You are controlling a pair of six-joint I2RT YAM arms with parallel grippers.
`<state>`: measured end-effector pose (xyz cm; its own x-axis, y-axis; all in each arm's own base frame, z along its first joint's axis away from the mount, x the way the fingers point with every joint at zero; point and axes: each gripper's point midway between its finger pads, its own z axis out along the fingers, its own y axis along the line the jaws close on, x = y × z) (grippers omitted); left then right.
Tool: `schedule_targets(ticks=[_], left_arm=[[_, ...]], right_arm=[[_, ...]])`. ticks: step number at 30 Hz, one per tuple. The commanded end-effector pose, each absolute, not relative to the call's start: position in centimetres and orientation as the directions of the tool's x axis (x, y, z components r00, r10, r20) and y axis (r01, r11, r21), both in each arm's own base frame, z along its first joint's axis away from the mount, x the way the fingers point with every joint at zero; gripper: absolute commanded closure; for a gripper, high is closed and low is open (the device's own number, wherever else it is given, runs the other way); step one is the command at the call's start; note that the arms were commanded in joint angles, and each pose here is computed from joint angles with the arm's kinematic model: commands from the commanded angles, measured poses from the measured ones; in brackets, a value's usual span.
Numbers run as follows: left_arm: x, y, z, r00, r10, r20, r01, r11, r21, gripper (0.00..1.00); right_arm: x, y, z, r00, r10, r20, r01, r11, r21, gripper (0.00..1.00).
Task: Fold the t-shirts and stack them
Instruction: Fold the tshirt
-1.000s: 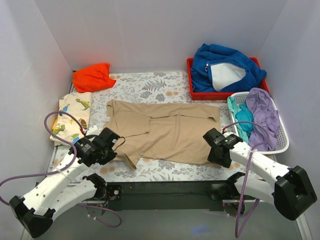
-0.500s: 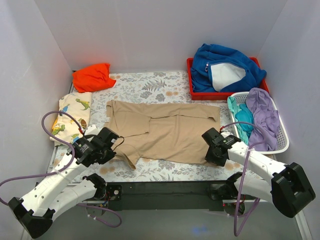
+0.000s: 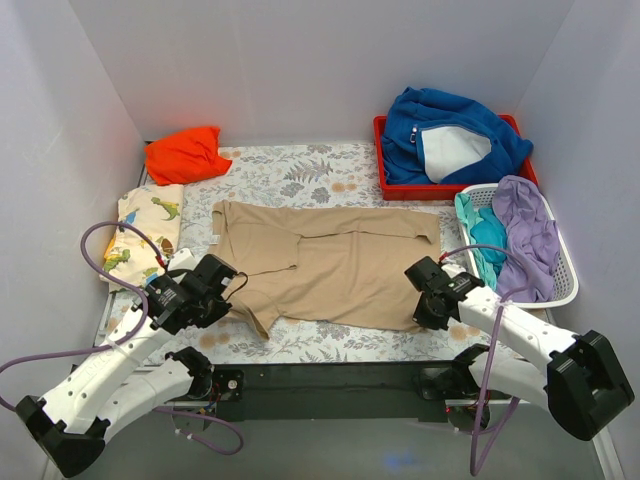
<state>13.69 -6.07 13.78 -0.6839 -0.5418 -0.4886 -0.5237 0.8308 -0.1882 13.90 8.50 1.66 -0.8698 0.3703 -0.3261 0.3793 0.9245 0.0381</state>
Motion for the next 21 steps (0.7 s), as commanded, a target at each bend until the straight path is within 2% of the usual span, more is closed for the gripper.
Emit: schedule_targets(ticks=[1,10,14,21], left_arm=[[13.9,-5.0,15.5,-0.658,-0.534,-0.531,-0.531,0.829,-0.176,0.90],[14.8,-5.3,16.5,-0.659,-0.510,-0.552,-0.516,0.841,-0.161,0.90],[14.9,-6.3,15.4,-0.695,-0.496,-0.520,-0.492,0.856,-0.159,0.89],[16.7,-7.1,15.4,-0.675,-0.495,-0.547,-0.494,0.854,-0.164,0.89]], right_arm=[[14.0,9.1,2.7,-0.870,0.361,-0.336,0.356,0.931,0.078,0.99],[17.5,10.3,8.4,-0.828,0.305,-0.471,0.260,0.952,0.159,0.99],[19.0,10.3,9.5,-0.830,0.231,-0.508,0.211,0.973,0.099,0.99],[21.4,8.9,10.3,-0.813,0.144,-0.563,0.197,0.980,-0.033,0.99]])
